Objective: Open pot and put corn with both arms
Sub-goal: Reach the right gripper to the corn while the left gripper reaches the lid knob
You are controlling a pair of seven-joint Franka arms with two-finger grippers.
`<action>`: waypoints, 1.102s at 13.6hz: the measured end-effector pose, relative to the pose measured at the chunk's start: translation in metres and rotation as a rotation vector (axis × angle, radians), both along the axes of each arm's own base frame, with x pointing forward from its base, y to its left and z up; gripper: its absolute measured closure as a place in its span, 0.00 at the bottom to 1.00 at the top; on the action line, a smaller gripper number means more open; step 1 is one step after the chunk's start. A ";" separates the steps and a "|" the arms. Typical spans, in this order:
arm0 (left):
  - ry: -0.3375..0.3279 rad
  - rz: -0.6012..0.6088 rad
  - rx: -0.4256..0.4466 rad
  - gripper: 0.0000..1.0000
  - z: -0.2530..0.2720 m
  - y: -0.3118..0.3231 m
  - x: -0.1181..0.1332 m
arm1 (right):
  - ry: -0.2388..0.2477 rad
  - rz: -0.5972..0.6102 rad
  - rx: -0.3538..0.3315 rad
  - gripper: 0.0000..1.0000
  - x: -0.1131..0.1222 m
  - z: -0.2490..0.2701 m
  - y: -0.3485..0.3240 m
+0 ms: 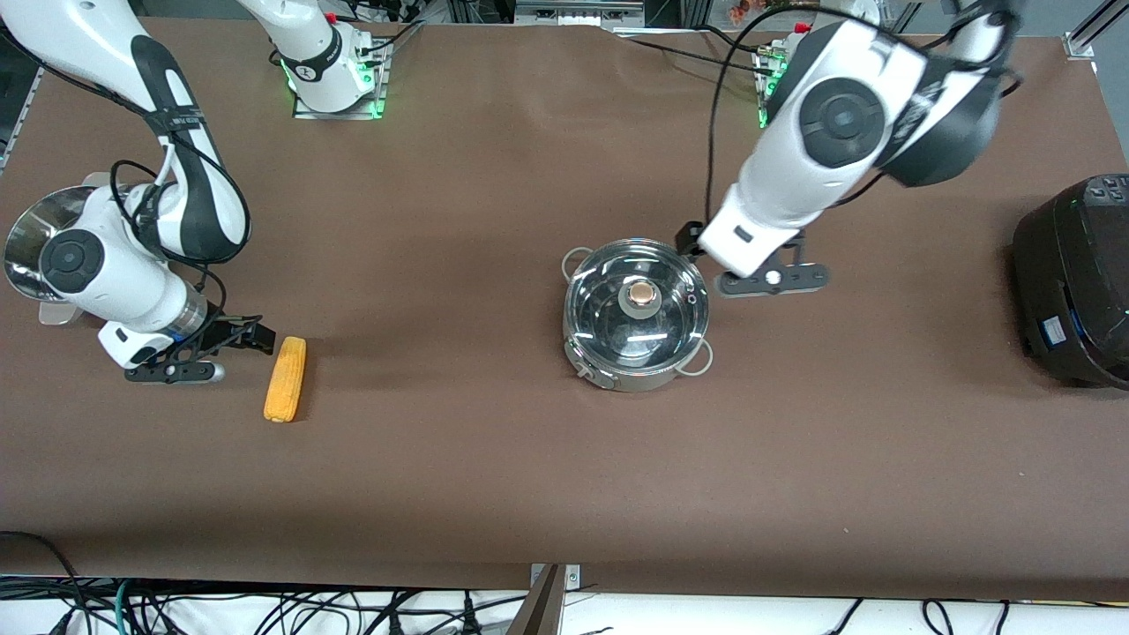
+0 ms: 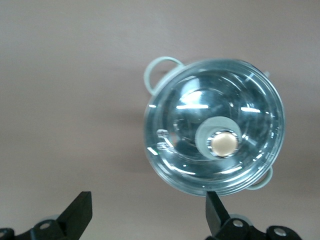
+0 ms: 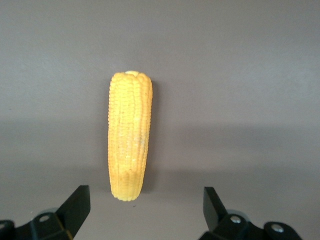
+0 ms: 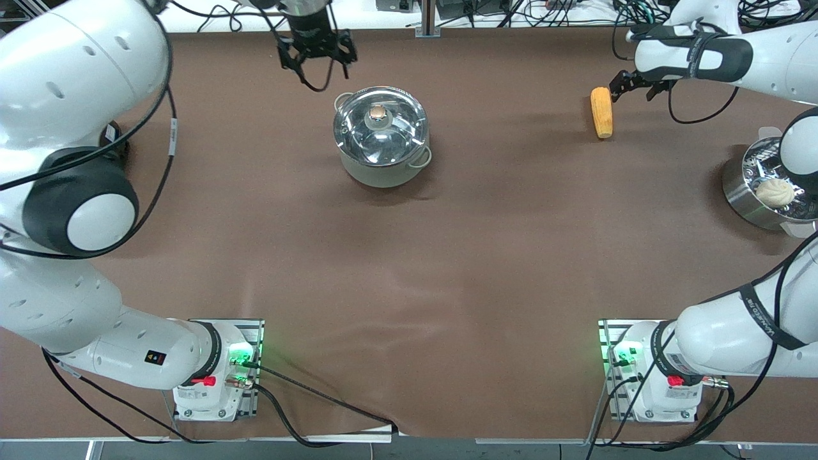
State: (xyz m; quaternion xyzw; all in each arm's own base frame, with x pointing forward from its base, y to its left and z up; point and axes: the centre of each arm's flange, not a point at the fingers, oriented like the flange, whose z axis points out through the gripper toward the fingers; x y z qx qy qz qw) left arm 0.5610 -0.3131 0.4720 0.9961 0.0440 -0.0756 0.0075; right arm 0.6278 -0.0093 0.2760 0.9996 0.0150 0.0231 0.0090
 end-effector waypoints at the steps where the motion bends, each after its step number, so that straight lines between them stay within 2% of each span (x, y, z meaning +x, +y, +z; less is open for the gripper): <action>1: 0.004 -0.015 -0.003 0.00 -0.013 -0.014 -0.002 | -0.002 -0.001 0.002 0.00 0.000 -0.009 0.000; 5: 0.012 -0.046 -0.018 0.00 -0.057 -0.049 -0.003 | -0.038 0.005 0.011 0.00 0.004 -0.044 0.005; 8: -0.006 -0.037 -0.037 0.00 -0.081 -0.071 -0.004 | -0.059 0.009 0.019 0.00 0.005 -0.067 0.008; 15: -0.022 -0.052 -0.014 0.02 -0.108 -0.077 0.002 | -0.084 -0.003 0.034 0.00 0.007 -0.076 0.020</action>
